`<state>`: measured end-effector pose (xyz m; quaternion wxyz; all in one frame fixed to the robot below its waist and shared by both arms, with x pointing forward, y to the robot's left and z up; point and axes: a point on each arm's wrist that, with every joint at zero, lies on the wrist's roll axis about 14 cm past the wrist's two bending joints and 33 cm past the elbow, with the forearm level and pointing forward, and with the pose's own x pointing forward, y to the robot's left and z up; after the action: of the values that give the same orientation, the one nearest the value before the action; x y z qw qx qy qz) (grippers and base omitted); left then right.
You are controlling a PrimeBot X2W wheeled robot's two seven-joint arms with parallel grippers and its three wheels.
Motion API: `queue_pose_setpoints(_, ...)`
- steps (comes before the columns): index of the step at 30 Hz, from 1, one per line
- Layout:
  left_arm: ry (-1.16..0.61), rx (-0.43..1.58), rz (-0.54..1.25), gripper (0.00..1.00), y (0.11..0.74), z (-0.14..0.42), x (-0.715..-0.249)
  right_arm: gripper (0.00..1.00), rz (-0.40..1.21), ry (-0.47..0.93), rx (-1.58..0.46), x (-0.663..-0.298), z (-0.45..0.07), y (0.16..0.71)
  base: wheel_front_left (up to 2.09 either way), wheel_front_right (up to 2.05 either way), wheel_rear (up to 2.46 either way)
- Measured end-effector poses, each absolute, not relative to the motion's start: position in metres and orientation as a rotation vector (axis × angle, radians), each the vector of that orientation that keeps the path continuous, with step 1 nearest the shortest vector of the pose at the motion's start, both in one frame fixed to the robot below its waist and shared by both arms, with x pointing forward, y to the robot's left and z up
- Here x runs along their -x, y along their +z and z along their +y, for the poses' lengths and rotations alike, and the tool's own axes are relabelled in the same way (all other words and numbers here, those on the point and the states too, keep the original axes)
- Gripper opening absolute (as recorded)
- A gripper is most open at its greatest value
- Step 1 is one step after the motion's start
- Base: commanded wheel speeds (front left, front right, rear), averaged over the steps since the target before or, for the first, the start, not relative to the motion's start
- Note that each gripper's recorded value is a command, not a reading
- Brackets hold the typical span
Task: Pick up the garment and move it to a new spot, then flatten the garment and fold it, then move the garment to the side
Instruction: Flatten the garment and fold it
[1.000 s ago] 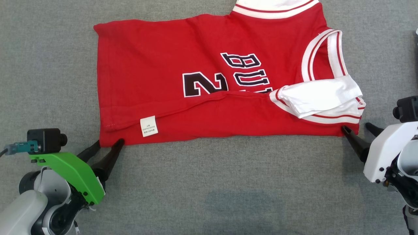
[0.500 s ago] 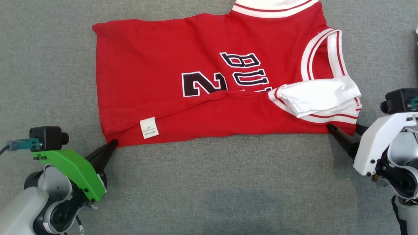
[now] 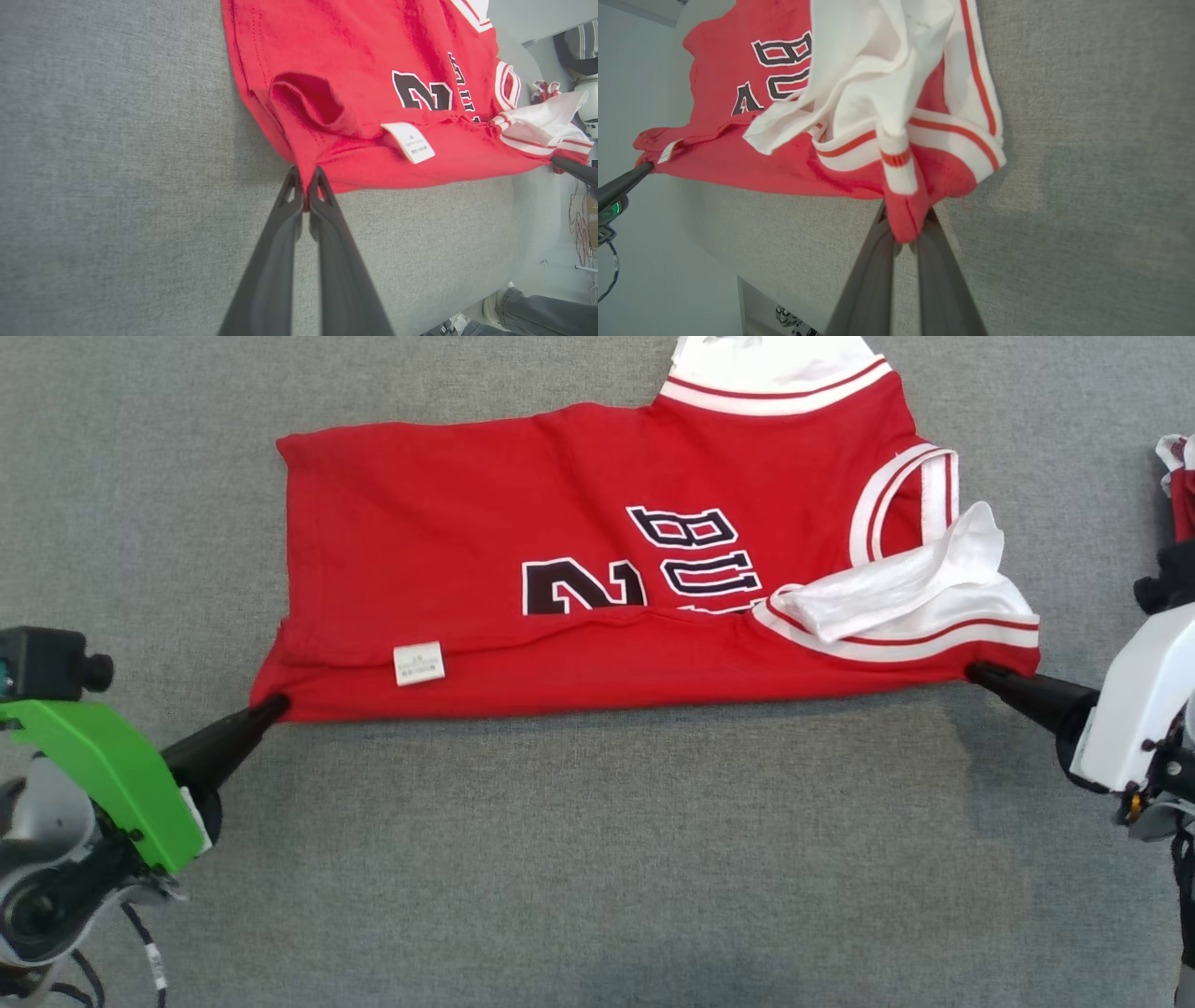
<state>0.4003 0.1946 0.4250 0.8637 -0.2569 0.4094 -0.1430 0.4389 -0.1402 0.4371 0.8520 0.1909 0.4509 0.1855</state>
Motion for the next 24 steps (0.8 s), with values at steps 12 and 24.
queue_pose_setpoints(12,-0.363,0.564,0.835,0.00,0.481,0.203,-0.409,0.00,0.966,0.377,-0.460,-0.433,-0.161,0.478,0.00,0.00,0.00)
queue_pose_setpoints(24,-0.269,0.648,0.922,0.00,0.424,0.194,-0.344,0.00,1.153,0.233,-0.470,-0.358,-0.186,0.425,0.00,0.00,0.00)
